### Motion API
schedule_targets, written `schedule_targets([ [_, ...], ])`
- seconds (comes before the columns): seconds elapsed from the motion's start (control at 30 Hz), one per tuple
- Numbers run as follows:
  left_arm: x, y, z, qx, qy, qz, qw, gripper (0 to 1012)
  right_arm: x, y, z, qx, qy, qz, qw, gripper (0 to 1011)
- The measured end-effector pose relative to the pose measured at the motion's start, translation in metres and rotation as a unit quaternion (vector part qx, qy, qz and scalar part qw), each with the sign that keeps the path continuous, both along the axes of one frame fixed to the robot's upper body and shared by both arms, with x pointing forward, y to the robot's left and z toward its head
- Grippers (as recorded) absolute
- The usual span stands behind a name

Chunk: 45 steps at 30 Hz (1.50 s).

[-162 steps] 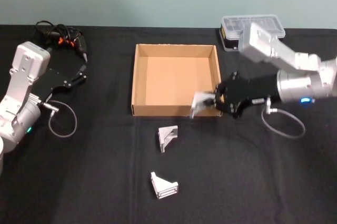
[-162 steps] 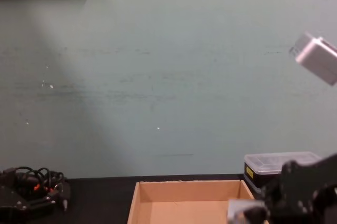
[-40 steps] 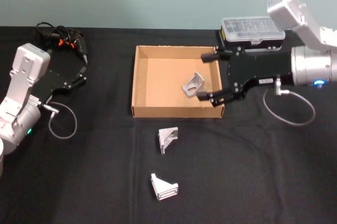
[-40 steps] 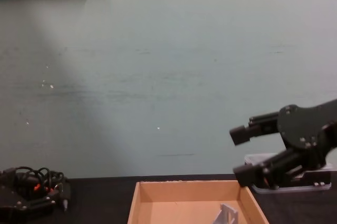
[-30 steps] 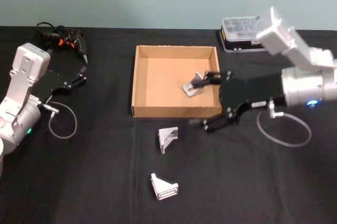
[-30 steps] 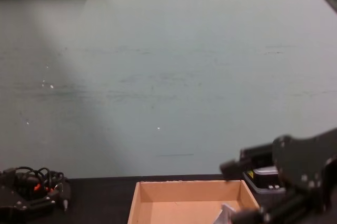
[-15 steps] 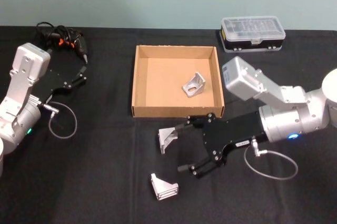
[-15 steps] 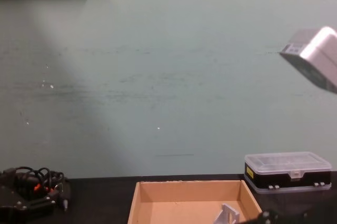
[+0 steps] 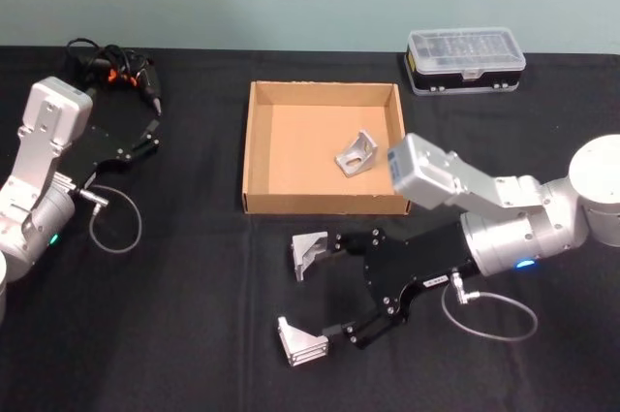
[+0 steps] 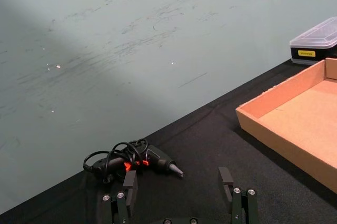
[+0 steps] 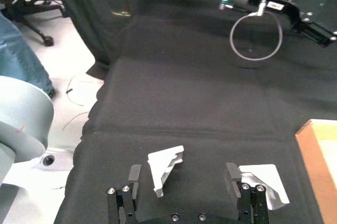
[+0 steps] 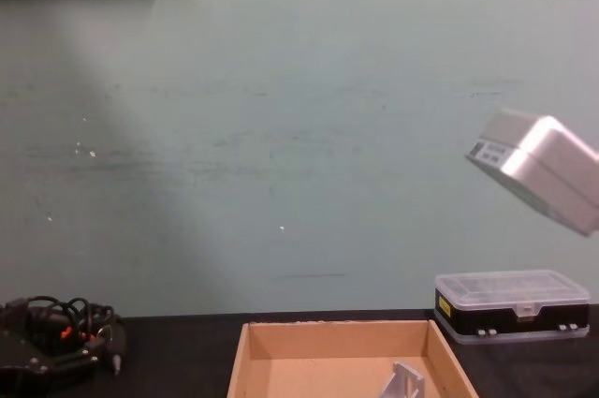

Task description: Use one hand to pick up the angle iron from the table and place it into the box.

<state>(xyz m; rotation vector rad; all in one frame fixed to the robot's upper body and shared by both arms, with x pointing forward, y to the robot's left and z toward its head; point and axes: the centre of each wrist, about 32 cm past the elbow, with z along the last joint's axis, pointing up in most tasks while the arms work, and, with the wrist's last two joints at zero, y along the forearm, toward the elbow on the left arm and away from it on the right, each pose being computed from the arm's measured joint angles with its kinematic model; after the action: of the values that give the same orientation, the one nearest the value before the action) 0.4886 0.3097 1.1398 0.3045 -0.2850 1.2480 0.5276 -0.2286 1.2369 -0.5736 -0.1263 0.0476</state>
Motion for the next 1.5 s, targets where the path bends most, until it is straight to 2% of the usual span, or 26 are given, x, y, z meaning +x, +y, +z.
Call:
schedule_targets([
  [0.47, 0.0, 0.0, 0.0, 0.0, 0.0, 0.0, 1.0, 1000, -0.001, 0.014, -0.015, -0.013, 0.012, 0.022, 0.9996, 1003],
  [0.57, 0.0, 0.0, 0.0, 0.0, 0.0, 0.0, 1.0, 1000, -0.002, 0.017, -0.019, -0.024, 0.01, 0.027, 0.9993, 1003],
  [1.0, 0.0, 0.0, 0.0, 0.0, 0.0, 0.0, 1.0, 1000, -0.002, 0.02, -0.025, -0.042, 0.013, 0.03, 0.9986, 1003],
  [1.5, 0.0, 0.0, 0.0, 0.0, 0.0, 0.0, 1.0, 1000, -0.002, 0.02, -0.031, -0.043, 0.021, 0.025, 0.9985, 1003],
])
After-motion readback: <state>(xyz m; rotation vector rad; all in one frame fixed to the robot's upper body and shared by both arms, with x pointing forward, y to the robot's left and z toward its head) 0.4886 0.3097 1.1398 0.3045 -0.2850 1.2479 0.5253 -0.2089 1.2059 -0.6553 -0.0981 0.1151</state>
